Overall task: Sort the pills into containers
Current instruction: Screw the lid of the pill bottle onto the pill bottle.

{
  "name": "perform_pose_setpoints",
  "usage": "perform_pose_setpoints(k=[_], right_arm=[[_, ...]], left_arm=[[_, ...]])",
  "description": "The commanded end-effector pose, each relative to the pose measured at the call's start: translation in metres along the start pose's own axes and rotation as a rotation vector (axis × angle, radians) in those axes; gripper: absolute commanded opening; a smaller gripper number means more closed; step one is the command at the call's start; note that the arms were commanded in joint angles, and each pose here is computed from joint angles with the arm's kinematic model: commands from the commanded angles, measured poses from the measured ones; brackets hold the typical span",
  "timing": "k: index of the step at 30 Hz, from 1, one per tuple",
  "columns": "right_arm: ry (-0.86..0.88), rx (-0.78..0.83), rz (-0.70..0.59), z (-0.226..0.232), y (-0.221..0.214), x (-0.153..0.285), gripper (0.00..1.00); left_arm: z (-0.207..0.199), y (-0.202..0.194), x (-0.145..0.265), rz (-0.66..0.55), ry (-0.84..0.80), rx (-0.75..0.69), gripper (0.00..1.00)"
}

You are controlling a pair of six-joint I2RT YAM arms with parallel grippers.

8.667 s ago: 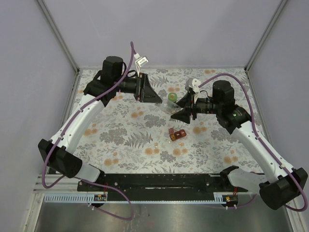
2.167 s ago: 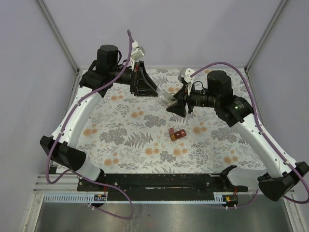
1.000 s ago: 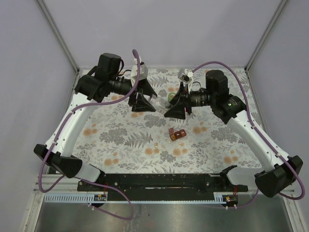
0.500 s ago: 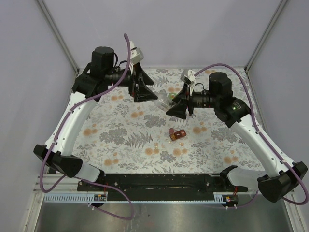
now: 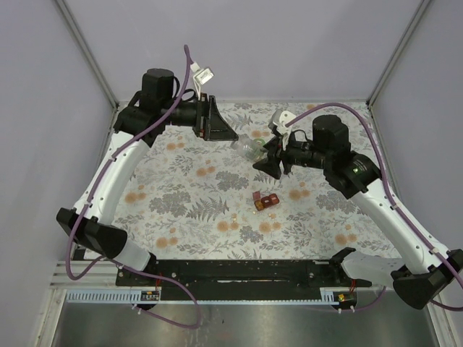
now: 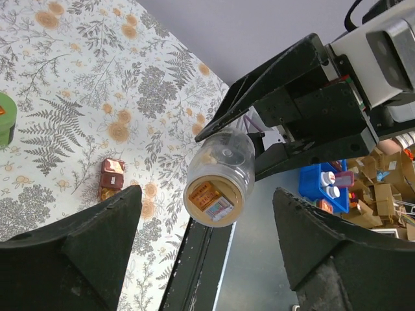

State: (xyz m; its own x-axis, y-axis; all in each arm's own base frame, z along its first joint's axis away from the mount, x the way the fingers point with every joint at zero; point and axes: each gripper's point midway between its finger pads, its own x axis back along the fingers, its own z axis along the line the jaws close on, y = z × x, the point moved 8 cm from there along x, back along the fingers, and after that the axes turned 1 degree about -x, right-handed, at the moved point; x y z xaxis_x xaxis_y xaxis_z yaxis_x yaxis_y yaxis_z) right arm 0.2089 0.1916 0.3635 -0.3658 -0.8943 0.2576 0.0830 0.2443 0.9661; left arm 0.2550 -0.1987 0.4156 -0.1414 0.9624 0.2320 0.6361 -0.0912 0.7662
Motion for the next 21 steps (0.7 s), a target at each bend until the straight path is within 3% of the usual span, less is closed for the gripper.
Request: perform_pose_setpoints(k=[1,13,21], right_arm=[[-0.084,0.101,-0.018,-0.004,0.016,0.005,0.00],[-0.145,0.146,0.001,-0.007,0.016,0.004,0.00],[-0.152,0.155,0.004,-0.006,0.016,0.004,0.00]], left_arm=[[-0.007,0.008,0.000,-0.010,-0.025,0.063,0.81],[-0.005,-0.006,-0.016,0.052,-0.045,0.091,0.75],[-0.005,-0.009,-0.019,0.066,-0.056,0.099,0.57]])
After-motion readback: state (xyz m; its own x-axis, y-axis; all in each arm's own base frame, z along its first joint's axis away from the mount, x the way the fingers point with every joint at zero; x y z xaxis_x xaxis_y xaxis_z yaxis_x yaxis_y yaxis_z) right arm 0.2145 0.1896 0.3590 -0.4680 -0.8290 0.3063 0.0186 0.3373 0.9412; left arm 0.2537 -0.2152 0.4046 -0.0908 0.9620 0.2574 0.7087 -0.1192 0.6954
